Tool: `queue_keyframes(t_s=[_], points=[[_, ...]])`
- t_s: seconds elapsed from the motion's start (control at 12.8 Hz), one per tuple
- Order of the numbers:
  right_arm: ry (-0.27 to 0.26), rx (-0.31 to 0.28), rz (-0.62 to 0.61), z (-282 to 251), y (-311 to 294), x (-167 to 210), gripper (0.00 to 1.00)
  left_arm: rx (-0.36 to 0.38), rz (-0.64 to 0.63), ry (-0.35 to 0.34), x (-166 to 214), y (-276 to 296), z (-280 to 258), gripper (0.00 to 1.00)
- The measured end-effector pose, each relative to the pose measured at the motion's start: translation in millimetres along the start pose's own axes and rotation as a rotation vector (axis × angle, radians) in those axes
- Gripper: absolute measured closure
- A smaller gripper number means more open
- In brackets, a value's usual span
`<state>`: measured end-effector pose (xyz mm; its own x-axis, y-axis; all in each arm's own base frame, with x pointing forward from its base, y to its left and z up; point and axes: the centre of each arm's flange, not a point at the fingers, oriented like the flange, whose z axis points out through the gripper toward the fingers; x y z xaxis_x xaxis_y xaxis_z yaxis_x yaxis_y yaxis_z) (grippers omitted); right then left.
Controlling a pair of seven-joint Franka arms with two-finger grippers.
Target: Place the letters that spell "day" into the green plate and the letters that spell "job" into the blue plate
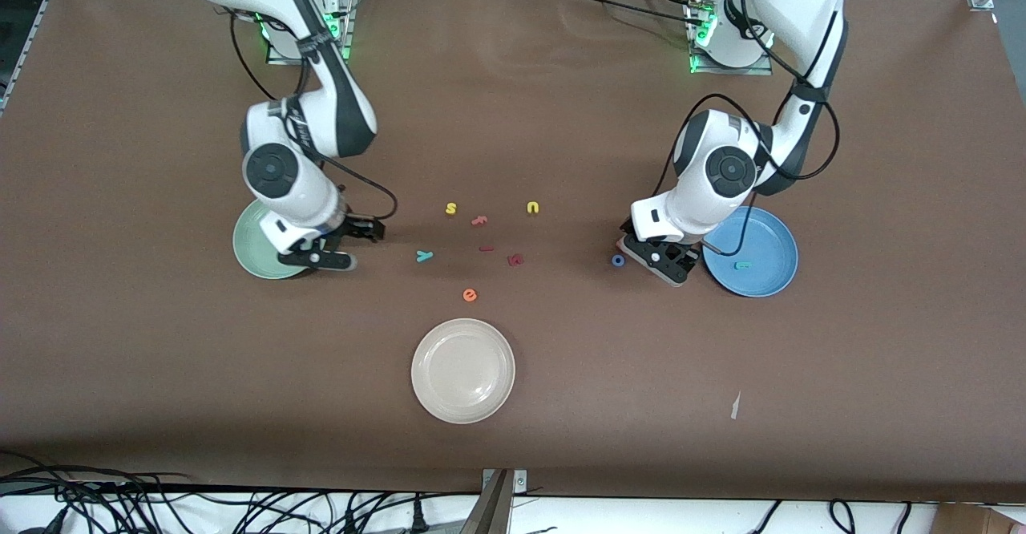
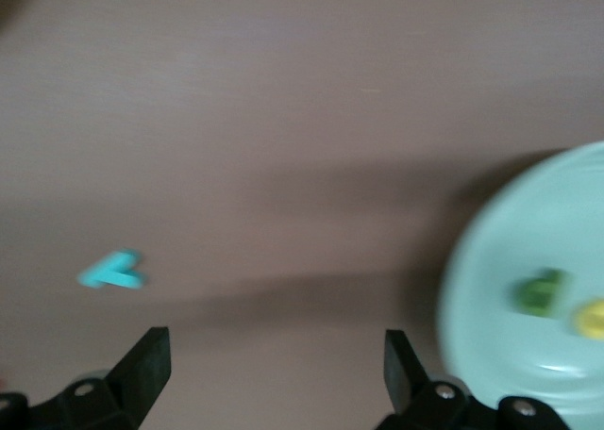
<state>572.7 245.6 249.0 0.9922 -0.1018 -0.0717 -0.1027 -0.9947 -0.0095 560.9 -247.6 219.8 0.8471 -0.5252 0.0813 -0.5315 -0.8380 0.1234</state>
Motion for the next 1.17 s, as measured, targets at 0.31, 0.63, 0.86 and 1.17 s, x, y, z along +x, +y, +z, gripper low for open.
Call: queue_keyframes(t_s=[0.31, 0.63, 0.86, 1.17], points=[[0.004, 0.033, -0.045, 34.3, -57.7, 6.9, 0.06, -0.022, -0.027, -0.007, 9.3, 16.4, 22.0, 0.01], [0.031, 0.023, -0.099, 68.2, -98.2, -14.5, 0.33, -0.021, -0.029, -0.009, 17.7, 18.9, 33.0, 0.02], [0.035, 0.019, -0.089, 68.0, -92.3, -9.9, 0.33, -0.012, -0.025, 0.003, 19.5, 21.1, 42.2, 0.05], [0.030, 0.012, -0.086, 73.4, -89.8, -9.4, 0.34, -0.012, -0.025, 0.004, 19.5, 20.8, 43.5, 0.10]])
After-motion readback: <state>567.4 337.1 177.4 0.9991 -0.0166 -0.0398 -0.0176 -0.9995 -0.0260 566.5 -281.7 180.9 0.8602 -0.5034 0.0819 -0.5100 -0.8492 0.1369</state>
